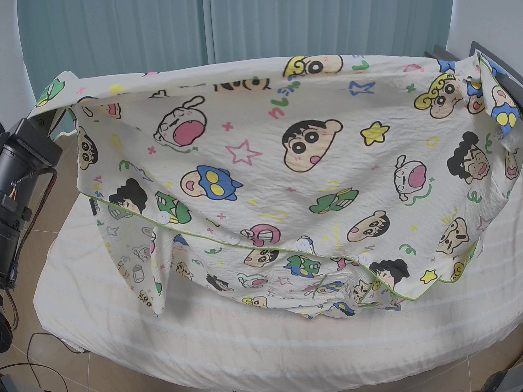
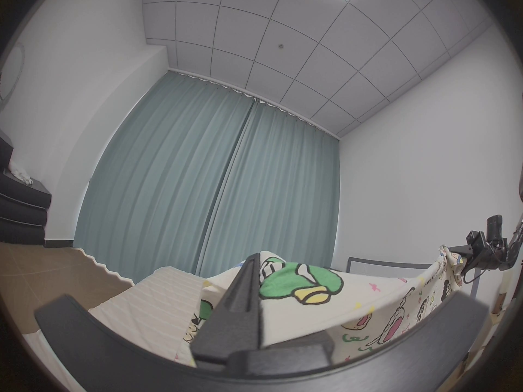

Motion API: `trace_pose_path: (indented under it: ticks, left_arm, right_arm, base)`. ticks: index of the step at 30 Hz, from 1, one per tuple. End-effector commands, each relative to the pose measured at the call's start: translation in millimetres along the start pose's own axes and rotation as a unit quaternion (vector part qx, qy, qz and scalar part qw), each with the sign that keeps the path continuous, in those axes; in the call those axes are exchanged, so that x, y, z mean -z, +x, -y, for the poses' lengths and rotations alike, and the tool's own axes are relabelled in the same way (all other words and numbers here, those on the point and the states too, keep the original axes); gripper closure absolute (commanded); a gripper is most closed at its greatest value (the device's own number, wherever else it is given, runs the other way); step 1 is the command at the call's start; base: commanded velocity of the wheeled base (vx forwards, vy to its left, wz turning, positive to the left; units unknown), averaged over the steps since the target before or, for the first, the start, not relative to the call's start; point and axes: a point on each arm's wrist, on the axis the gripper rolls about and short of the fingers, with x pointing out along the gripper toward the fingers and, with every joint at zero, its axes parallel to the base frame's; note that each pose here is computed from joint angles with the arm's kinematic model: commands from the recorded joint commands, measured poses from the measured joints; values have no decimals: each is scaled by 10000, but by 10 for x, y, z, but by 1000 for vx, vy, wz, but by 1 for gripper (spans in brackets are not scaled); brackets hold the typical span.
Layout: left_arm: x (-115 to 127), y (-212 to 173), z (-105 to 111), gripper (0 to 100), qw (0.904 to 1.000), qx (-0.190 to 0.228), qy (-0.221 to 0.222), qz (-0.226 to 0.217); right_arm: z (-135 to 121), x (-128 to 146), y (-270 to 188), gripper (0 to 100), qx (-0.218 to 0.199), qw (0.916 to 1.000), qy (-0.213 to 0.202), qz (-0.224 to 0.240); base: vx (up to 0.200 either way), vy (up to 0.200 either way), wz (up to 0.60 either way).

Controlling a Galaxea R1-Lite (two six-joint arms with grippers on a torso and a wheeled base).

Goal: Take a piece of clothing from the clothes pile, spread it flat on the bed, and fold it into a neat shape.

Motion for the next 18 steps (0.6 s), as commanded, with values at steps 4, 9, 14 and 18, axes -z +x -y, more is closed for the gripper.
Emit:
trace_pose_path:
  ticks: [4, 9, 14, 18]
  left_arm:
    - [17, -2, -2, 100, 10000, -7, -30, -32]
    - [18, 3, -4, 100, 10000, -20, -26, -30]
    - [15, -5, -8, 100, 10000, -27, -22, -29]
    - [15, -5, -11, 100, 10000, -33, -17, -27]
  right_arm:
    - [19, 31, 5, 100, 33, 10000, 18, -61]
    - [28, 44, 10, 100, 42, 9999, 25, -91]
    - [33, 50, 17, 100, 49, 9999, 28, -103]
    - [34, 49, 21, 100, 49, 9999, 28, -103]
  base:
    - [0, 200, 0]
    - [0, 200, 0]
    - [0, 200, 0]
    - [0, 200, 0]
